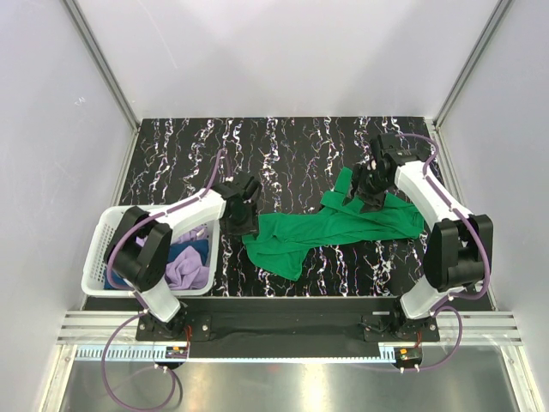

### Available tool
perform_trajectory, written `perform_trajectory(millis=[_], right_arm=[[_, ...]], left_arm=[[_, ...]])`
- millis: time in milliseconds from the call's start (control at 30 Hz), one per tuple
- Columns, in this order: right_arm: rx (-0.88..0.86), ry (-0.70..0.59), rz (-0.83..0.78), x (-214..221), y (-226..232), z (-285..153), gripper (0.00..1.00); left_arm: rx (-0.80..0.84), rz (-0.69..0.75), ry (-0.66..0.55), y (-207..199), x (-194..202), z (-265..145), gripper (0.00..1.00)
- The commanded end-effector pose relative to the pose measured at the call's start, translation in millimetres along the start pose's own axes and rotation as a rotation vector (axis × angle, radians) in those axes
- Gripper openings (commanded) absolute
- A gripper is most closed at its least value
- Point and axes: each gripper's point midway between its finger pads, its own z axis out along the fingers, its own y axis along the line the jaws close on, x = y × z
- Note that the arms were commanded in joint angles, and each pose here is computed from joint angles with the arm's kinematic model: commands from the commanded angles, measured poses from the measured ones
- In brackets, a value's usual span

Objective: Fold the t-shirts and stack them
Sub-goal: Flatten the tshirt out

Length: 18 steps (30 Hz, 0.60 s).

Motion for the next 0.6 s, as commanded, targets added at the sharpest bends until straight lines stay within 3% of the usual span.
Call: perform_trajectory(millis=[0, 200, 333, 433, 567], right_arm=[[-0.043, -0.019, -0.025, 0.6, 5.8, -5.8, 0.64], [-0.053, -0.003, -0.023, -3.8, 9.8, 1.1, 0.64], [-0.056, -0.015, -0.031, -10.8, 13.5, -1.7, 0.64], [-0.057, -0.017, -0.033, -13.8, 14.8, -0.3, 0.64], [-0.048, -0.004, -0.026, -18.0, 16.6, 5.6, 0.64]], left_arm=[[-0.015, -0.011, -0.053, 4.2, -7.4, -0.7, 0.56], [0.006, -0.013, -0.025, 2.3, 0.1, 7.0, 0.57], [0.018, 0.0, -0.035, -3.5, -6.2, 4.4, 0.51], [0.034, -0.006, -0.044, -6.5, -8.6, -0.5, 0.42], [0.049, -0.001, -0.056, -7.5, -8.9, -6.8, 0.18]])
